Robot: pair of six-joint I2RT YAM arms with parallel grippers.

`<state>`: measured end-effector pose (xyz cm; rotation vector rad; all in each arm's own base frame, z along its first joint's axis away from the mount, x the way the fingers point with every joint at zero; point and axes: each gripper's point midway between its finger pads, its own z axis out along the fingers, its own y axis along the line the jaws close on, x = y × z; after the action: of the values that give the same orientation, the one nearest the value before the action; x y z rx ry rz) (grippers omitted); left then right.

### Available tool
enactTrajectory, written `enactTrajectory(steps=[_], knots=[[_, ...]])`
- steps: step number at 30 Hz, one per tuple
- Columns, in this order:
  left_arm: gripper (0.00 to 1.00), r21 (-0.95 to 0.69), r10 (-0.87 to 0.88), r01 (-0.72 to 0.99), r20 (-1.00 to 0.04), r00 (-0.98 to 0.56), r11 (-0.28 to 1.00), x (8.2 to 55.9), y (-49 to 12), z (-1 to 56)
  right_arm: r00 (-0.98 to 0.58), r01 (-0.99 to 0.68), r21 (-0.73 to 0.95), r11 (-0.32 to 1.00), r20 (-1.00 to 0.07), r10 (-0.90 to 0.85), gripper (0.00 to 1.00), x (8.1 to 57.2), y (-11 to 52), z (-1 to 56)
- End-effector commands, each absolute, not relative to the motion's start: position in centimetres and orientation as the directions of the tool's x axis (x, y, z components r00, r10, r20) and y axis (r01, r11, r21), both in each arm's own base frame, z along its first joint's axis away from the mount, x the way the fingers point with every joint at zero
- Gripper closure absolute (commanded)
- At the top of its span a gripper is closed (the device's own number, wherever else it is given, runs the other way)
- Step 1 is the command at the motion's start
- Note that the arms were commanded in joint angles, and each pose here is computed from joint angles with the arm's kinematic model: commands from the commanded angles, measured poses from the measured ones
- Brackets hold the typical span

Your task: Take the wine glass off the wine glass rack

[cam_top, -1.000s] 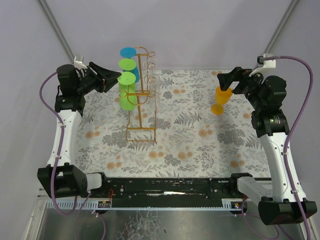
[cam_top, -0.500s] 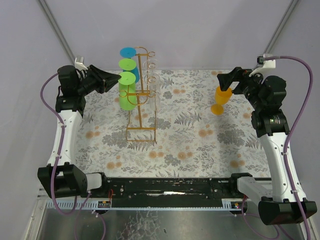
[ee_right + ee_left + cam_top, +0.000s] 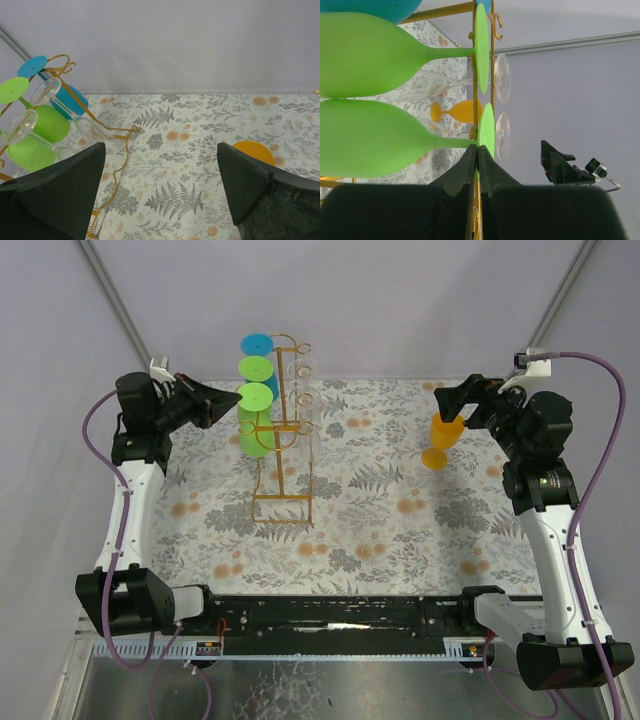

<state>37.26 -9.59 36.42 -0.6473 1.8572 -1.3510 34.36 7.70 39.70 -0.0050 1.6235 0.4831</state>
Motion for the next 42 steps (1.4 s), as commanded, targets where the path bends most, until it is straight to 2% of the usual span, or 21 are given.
enactTrajectory(steps=[1,15,42], knots=[[1.00,-0.954,-0.756,0.080,-0.280,-0.592,0.290,36.8,-9.6,38.0,-0.055,-0.314,0.279,0.908,-0.960,0.276,0.01,33.6,7.8,42.3],[1.00,-0.959,-0.778,0.100,-0.275,-0.565,0.267,36.3,-9.0,39.8,-0.051,-0.315,0.273,0.909,-0.961,0.271,0.01,33.5,7.8,42.6],[1.00,-0.959,-0.828,0.053,-0.266,-0.494,0.277,35.9,-6.6,39.0,-0.050,-0.313,0.266,0.912,-0.963,0.264,0.01,32.8,7.7,42.6]])
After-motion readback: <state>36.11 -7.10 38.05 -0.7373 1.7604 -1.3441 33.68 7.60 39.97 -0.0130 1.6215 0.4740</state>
